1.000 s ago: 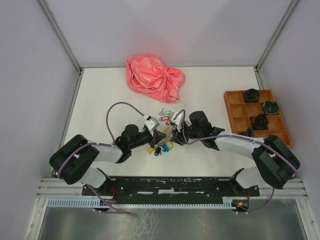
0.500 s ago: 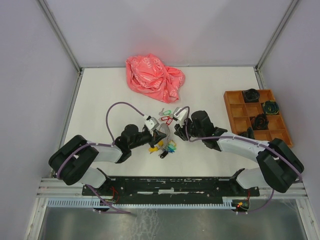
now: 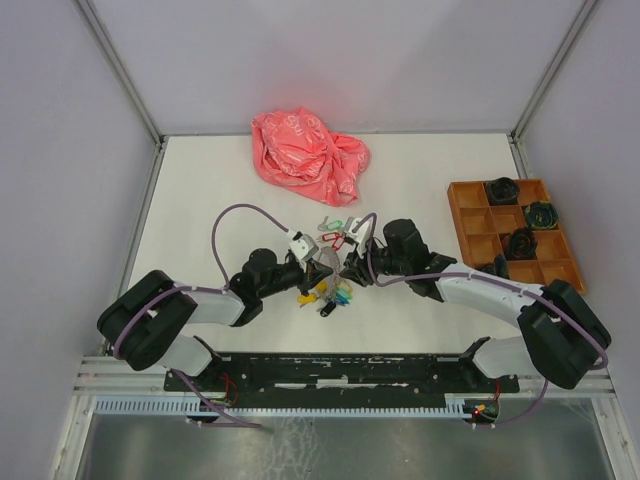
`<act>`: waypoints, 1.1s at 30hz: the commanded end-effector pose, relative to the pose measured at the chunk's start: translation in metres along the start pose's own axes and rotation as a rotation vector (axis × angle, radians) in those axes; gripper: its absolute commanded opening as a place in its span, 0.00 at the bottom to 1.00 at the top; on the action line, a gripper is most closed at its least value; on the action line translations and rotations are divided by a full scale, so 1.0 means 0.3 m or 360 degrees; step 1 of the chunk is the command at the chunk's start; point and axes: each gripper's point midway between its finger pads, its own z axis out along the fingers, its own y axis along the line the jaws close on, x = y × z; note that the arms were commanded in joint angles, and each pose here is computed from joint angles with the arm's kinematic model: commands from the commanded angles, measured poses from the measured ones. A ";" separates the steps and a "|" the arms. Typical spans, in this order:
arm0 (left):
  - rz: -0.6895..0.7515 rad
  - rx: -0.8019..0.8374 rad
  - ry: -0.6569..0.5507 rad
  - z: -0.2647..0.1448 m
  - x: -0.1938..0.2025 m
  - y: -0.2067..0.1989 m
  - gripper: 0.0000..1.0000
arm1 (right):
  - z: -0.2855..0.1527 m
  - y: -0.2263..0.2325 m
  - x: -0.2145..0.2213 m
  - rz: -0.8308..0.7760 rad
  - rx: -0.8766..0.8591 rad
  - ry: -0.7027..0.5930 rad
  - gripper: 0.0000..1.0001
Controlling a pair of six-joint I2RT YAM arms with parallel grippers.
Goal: Put the keys on the keyring
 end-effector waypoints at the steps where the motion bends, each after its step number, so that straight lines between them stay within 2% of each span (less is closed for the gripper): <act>1: 0.0023 0.0033 -0.0138 0.007 -0.094 -0.018 0.03 | 0.032 0.005 -0.098 0.0030 -0.0067 -0.0136 0.42; 8: 0.0022 0.0035 -0.0137 0.006 -0.093 -0.019 0.03 | 0.059 -0.019 -0.071 0.0050 -0.0028 -0.0101 0.37; 12: 0.0021 0.0037 -0.0137 0.005 -0.093 -0.020 0.03 | 0.070 -0.019 -0.056 0.0055 -0.0038 -0.0082 0.31; 19: 0.0035 0.0080 -0.0137 0.006 -0.095 -0.034 0.03 | 0.062 -0.008 -0.065 -0.0019 -0.0089 -0.0048 0.03; 22: 0.0063 0.0125 -0.0132 0.004 -0.094 -0.048 0.10 | 0.045 -0.002 -0.072 -0.0083 -0.0111 -0.0018 0.01; 28: 0.0164 0.0258 -0.0118 -0.008 -0.095 -0.089 0.32 | 0.006 0.018 -0.069 -0.0221 -0.0192 0.0096 0.01; 33: 0.0239 0.0369 -0.0110 -0.016 -0.085 -0.123 0.38 | -0.025 0.048 -0.067 -0.0336 -0.0286 0.0159 0.01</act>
